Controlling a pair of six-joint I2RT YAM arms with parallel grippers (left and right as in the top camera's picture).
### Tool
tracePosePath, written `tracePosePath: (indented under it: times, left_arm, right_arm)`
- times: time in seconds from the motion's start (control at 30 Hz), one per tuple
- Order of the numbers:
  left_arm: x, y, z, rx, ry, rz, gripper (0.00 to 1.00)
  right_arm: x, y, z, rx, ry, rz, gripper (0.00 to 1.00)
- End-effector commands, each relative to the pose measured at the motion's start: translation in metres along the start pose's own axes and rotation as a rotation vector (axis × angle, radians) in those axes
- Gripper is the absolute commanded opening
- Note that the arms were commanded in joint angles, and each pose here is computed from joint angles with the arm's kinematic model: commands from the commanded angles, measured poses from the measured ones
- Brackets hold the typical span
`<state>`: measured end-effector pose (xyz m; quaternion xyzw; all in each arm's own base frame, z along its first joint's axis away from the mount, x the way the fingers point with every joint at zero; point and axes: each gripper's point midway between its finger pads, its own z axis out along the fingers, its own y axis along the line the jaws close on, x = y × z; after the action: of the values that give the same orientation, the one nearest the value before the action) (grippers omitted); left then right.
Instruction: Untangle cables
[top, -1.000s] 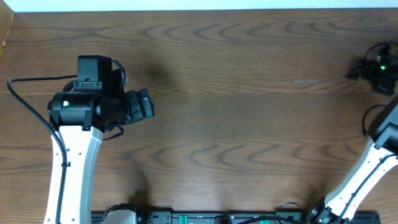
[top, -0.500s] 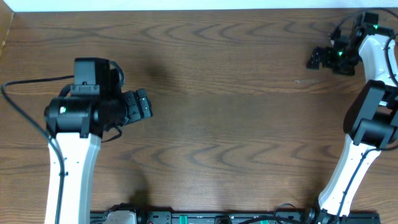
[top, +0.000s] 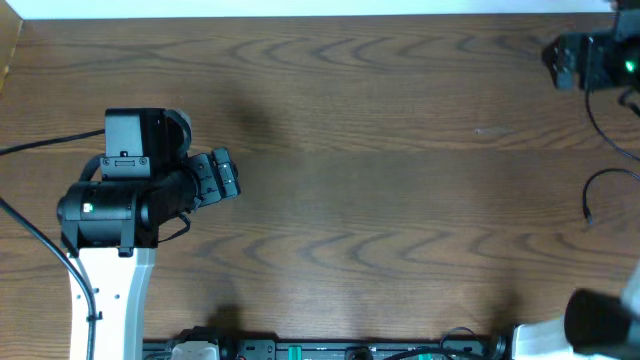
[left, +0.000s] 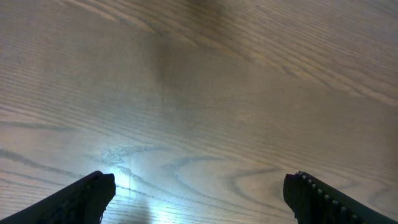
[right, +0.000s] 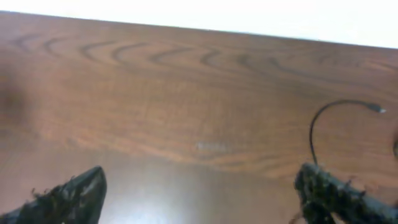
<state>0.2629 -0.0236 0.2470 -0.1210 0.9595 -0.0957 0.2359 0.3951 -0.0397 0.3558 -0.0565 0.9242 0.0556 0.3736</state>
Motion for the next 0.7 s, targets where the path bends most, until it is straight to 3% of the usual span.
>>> tracePosePath:
  times: [0.0,0.43,0.67]
  left_arm:
    - [-0.002,0.001,-0.003,-0.01,-0.012,0.055,0.92]
    - [-0.003,0.001,-0.003,-0.009,-0.015,0.098,0.93]
    - [-0.003,0.001,-0.003,-0.009,-0.016,0.098,0.93]
  right_arm:
    - [0.008,0.015,-0.023,-0.028,-0.007,-0.013,0.9]
    - [0.016,0.069,-0.184,0.057,-0.365,-0.155,0.89]
    - [0.03,0.102,-0.278,0.138,-0.646,-0.272,0.86]
